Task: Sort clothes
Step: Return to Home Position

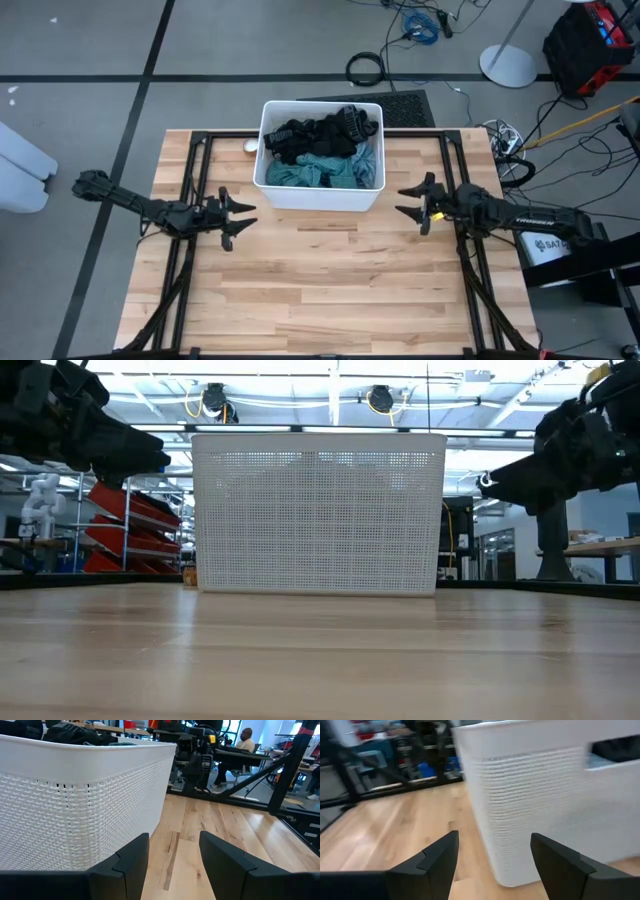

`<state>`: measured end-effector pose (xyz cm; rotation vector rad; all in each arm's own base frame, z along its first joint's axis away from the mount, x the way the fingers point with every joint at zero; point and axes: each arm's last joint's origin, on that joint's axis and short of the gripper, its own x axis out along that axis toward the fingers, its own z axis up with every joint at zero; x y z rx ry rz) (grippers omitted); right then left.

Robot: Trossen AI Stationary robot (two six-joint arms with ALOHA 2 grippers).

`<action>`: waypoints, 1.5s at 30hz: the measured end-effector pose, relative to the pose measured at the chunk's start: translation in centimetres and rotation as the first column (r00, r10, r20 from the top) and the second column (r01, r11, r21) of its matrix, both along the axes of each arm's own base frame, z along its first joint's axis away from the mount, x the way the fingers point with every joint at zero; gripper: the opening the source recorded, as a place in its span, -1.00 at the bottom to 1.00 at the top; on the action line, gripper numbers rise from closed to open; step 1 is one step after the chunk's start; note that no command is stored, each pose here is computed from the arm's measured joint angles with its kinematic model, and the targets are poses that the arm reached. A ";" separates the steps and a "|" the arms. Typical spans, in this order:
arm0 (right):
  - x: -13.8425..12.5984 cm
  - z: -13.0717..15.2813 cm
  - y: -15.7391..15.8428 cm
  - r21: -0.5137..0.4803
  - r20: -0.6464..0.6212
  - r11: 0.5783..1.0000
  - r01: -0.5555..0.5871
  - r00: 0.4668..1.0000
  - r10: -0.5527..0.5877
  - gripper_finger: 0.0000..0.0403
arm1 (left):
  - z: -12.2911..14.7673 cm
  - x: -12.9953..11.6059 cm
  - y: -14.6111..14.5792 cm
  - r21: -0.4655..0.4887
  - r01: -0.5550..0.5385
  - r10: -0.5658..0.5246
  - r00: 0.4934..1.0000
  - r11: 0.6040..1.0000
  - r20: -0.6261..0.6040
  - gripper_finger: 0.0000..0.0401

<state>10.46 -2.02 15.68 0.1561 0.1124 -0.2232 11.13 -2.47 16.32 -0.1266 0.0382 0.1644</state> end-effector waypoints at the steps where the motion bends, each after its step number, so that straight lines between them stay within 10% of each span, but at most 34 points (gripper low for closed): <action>1: 0.0 0.0 0.1 -0.007 -0.001 1.000 -0.024 1.000 0.024 0.17 | 0.0 0.0 0.0 0.000 0.000 0.000 1.000 1.000 0.000 -0.08; 45: 0.0 0.0 0.1 -0.101 -0.018 0.994 -0.047 0.999 0.046 0.17 | 0.0 0.0 0.0 0.000 0.000 0.000 1.000 1.000 0.000 -0.08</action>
